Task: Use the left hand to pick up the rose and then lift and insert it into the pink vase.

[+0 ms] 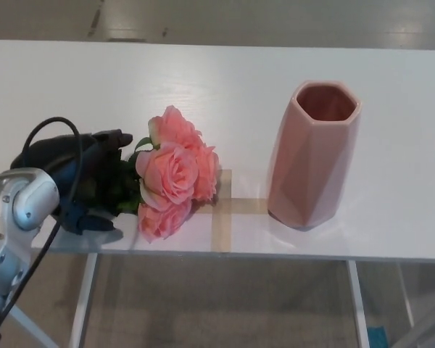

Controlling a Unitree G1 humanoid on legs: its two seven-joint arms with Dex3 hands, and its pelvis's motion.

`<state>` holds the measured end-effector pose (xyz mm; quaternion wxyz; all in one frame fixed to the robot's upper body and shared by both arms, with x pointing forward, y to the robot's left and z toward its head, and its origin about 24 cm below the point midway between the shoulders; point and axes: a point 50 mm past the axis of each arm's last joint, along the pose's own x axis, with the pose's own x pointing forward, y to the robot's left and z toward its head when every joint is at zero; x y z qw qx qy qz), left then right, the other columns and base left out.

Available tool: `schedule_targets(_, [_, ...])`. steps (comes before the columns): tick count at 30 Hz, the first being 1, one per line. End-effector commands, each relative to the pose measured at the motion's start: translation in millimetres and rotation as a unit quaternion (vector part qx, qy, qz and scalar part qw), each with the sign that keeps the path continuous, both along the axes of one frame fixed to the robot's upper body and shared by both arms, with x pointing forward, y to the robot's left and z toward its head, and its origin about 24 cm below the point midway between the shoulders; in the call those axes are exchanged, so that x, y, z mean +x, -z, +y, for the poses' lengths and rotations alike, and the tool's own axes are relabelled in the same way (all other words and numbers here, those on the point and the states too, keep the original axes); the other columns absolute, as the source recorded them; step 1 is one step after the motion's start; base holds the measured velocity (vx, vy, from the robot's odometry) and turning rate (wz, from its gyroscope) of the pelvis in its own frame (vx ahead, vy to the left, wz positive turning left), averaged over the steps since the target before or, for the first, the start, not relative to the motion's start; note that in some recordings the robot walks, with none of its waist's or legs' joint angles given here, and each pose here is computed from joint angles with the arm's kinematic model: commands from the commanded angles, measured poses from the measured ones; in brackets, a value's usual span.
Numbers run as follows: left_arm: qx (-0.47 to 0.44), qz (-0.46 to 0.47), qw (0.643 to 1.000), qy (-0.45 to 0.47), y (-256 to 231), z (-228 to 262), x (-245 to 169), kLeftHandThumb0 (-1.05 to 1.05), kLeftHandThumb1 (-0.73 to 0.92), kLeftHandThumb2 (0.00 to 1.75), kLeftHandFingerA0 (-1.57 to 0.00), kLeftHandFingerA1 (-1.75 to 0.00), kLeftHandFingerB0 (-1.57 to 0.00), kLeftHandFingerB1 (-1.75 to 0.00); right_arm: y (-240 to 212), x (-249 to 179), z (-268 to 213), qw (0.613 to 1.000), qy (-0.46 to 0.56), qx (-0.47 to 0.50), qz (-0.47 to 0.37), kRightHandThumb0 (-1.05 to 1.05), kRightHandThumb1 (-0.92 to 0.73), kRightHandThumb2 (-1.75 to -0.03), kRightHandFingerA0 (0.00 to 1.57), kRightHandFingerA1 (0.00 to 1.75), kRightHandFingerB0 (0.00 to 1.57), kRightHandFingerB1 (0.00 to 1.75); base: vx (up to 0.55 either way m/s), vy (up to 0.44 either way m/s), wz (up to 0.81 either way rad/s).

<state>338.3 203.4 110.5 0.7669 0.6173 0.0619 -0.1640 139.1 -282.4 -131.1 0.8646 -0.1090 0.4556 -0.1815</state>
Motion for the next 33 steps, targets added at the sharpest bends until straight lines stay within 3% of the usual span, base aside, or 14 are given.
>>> schedule_targets(1, [0.01,-0.002,1.0,0.0,7.1,-1.7,3.5,-0.48,0.33,0.71,0.0,-0.13,0.0,-0.24,1.4,-4.5,-1.1,1.0,0.007,0.005,0.005,-0.21,-0.59,-0.57,0.69,0.5,0.54,0.44,0.0,0.0,0.0])
schedule_targets(33, [0.003,-0.007,1.0,0.009,19.7,-21.7,16.1,-0.46,0.32,0.71,0.0,-0.19,0.0,-0.26,-0.8,2.1,-1.5,1.0,0.007,0.009,0.0,-0.23,-0.58,-0.57,0.68,0.5,0.54,0.44,0.0,0.0,0.0])
